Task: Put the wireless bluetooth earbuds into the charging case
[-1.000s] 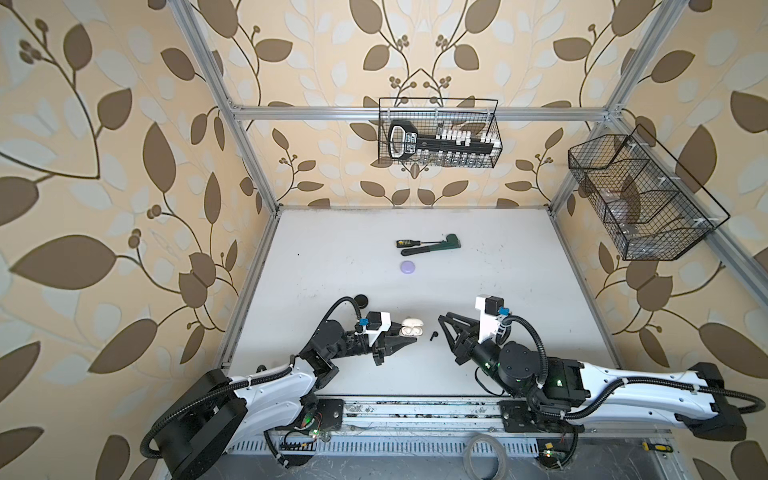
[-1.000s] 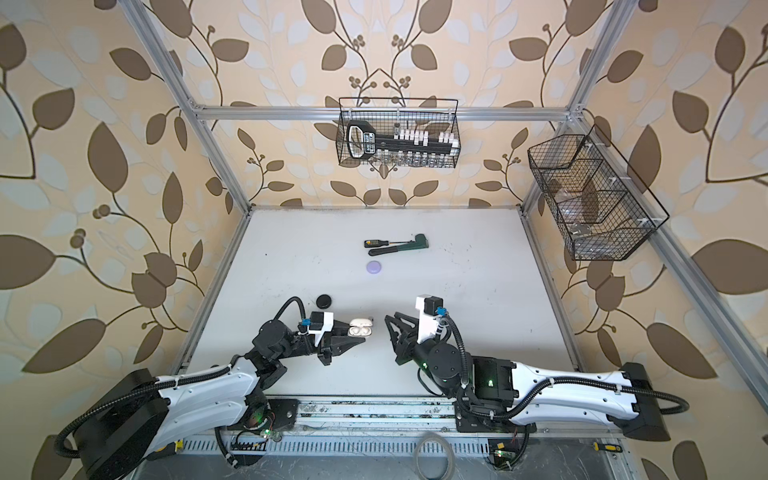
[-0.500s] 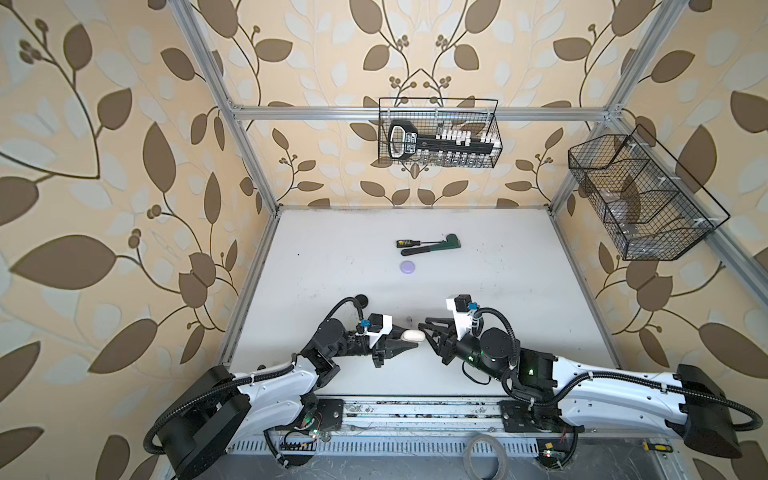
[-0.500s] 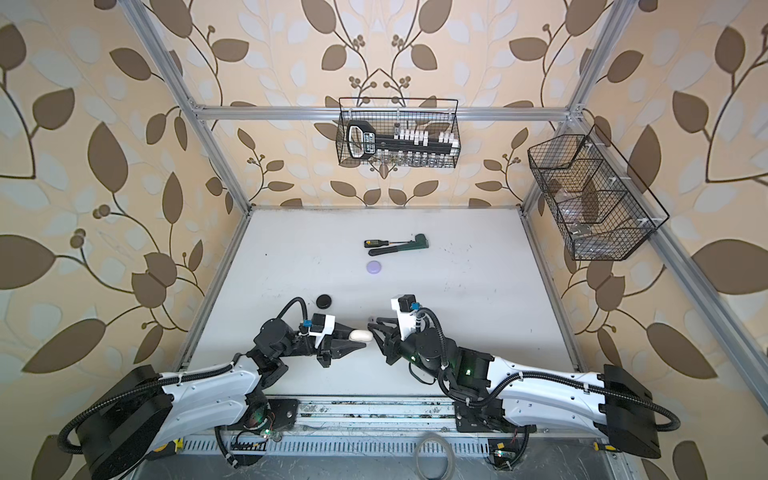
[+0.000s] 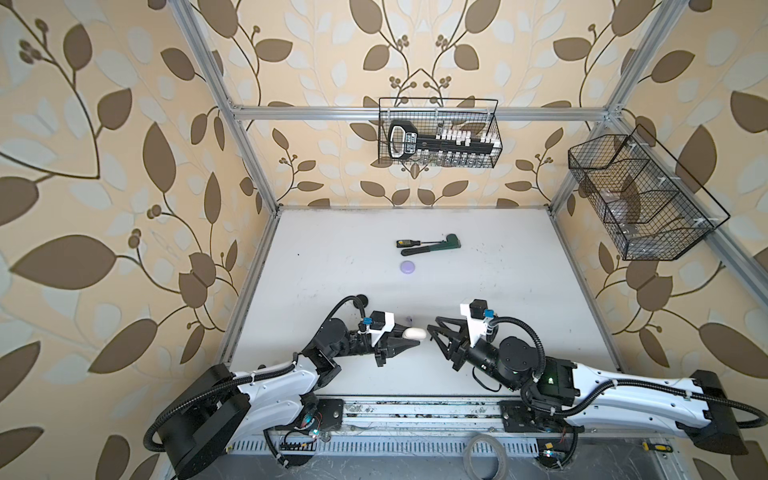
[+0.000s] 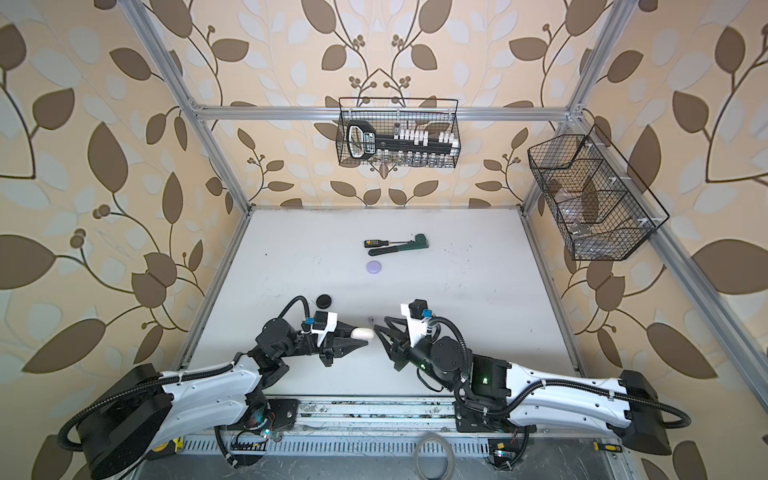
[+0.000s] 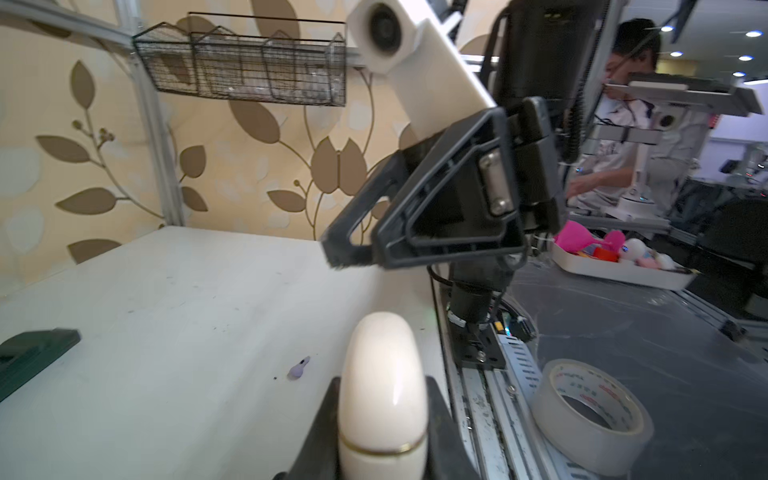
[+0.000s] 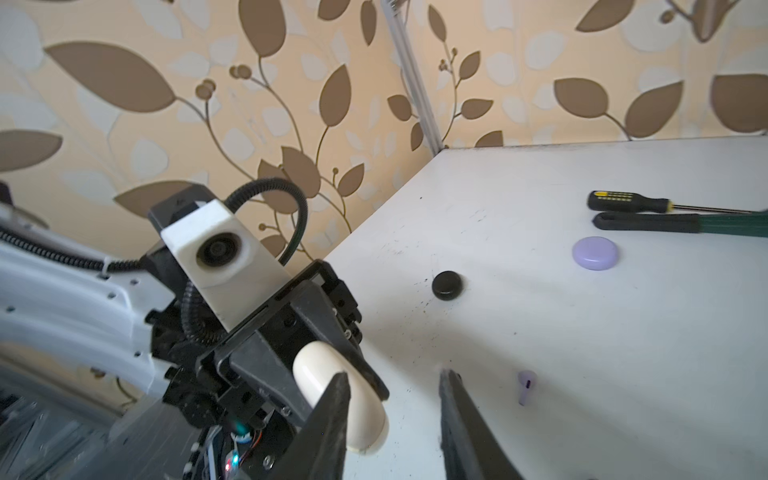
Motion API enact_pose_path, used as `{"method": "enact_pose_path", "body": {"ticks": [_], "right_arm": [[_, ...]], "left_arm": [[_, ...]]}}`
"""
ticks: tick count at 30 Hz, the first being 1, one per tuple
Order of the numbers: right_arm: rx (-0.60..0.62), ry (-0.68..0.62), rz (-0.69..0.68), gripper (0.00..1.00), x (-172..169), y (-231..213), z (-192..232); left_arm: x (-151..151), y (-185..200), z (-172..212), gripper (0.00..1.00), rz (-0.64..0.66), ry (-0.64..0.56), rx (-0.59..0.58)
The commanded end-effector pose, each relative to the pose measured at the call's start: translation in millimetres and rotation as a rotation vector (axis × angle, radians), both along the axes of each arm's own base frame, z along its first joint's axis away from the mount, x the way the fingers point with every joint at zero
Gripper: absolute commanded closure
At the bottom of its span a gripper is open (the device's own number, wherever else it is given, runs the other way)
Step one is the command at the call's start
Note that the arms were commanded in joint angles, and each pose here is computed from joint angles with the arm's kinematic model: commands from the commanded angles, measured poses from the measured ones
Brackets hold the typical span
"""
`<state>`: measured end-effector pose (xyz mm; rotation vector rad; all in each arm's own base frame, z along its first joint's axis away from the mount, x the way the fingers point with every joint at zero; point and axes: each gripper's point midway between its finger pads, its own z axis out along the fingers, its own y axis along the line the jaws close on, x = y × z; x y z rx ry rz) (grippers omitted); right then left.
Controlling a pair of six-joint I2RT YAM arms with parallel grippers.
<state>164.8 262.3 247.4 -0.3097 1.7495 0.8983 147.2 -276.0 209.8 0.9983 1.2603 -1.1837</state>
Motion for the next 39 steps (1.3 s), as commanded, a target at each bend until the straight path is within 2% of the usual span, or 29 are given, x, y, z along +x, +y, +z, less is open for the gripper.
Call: {"method": "enact_pose_path", "body": {"ticks": [1,5,8,10,15,19,21,26,30,35,39], "right_arm": [[-0.019,0.070,-0.198,0.61,19.1,-41.9,-6.8],[-0.018,0.107,-0.247,0.60,24.2,-63.2,-17.8],[-0.040,0.124,-0.274,0.59,27.1,-71.7,-25.5],[-0.060,0.141,-0.289,0.58,28.8,-74.7,-32.7],[-0.097,0.179,-0.288,0.56,33.5,-70.7,-47.2],[-0.104,0.201,-0.276,0.56,36.1,-64.3,-54.1],[-0.100,0.208,-0.260,0.56,36.0,-59.6,-56.1],[-0.120,0.230,-0.221,0.57,34.7,-49.1,-63.1],[-0.129,0.245,-0.216,0.57,33.6,-48.4,-68.6],[-0.137,0.249,-0.223,0.55,32.8,-52.1,-72.6],[-0.171,0.243,-0.227,0.51,35.0,-54.9,-68.4]], "left_arm": [[52.6,12.9,15.5,1.00,0.288,0.108,-0.056],[92.6,30.9,5.5,1.00,0.526,0.289,-0.043],[124.0,46.0,-14.0,1.00,0.723,0.464,0.086],[140.5,53.5,-30.8,1.00,0.784,0.570,0.171],[172.6,52.2,-75.4,1.00,0.702,0.848,0.195],[186.8,43.0,-111.7,1.00,0.644,1.002,0.281],[193.3,42.2,-117.4,1.00,0.628,1.034,0.277],[206.2,55.1,-135.1,1.00,0.685,1.097,0.311],[212.5,57.9,-147.6,1.00,0.654,1.174,0.294],[216.9,60.3,-158.5,1.00,0.662,1.204,0.312],[219.0,62.1,-162.2,0.93,0.650,1.232,0.304]]}}
